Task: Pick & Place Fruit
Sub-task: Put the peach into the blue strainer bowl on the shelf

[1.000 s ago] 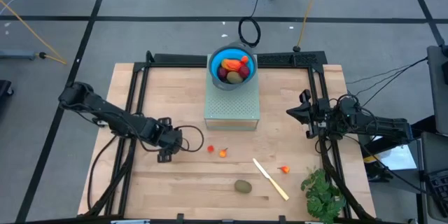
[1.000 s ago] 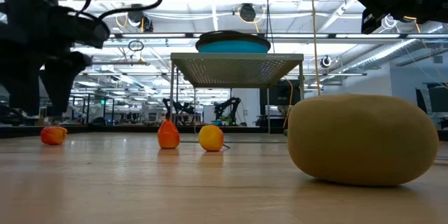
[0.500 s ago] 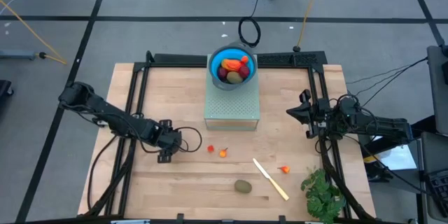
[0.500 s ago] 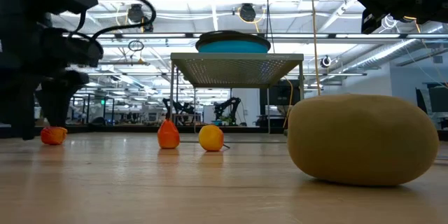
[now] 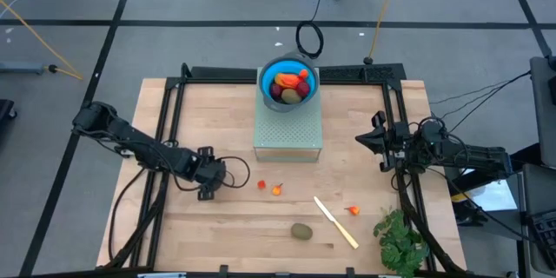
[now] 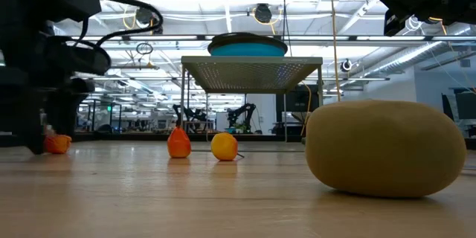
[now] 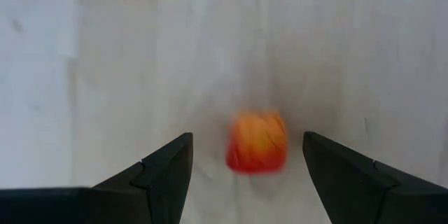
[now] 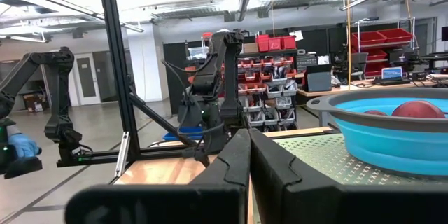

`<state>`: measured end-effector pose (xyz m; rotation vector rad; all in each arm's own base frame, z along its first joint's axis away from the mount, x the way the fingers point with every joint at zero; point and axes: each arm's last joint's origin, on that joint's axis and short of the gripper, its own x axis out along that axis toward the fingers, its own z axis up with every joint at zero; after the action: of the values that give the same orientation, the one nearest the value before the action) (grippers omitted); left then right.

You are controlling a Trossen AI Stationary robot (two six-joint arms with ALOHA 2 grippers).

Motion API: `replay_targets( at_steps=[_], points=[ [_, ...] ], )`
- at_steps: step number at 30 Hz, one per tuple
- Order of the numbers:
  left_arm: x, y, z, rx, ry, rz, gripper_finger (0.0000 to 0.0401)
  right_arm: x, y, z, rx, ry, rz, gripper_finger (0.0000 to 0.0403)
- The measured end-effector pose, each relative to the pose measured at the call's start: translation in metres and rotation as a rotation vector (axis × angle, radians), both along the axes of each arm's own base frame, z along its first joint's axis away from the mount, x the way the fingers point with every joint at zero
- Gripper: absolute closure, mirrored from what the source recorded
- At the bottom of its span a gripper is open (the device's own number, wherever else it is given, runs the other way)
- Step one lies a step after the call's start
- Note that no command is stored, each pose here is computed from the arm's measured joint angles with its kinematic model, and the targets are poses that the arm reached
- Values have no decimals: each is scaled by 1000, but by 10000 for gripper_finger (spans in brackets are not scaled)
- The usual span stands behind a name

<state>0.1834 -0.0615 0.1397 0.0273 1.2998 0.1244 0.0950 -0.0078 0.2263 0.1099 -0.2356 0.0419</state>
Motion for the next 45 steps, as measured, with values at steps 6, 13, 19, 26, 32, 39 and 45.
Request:
replay_targets(
  at_steps=[6, 13, 19, 26, 32, 39, 45],
  points=[
    [4, -1, 1, -7, -39, -19, 133, 0, 0, 0, 0, 0, 0, 403],
    [3, -2, -1, -15, -19, -31, 133, 0, 0, 0, -26, 0, -7, 403],
    [6, -2, -5, -37, 4, -31, 169, 0, 0, 0, -33, -1, -8, 403],
    [10, -2, -8, -67, 7, -47, 251, 0, 0, 0, -33, -1, -8, 403],
    [10, -2, -8, -87, 12, -51, 302, 0, 0, 0, -33, -1, -8, 403],
    [10, -1, -2, -89, -1, -26, 316, 0, 0, 0, -33, -1, -8, 403],
    [19, -1, 26, -69, 16, 5, 314, 0, 0, 0, -33, -1, -8, 403]
  ],
)
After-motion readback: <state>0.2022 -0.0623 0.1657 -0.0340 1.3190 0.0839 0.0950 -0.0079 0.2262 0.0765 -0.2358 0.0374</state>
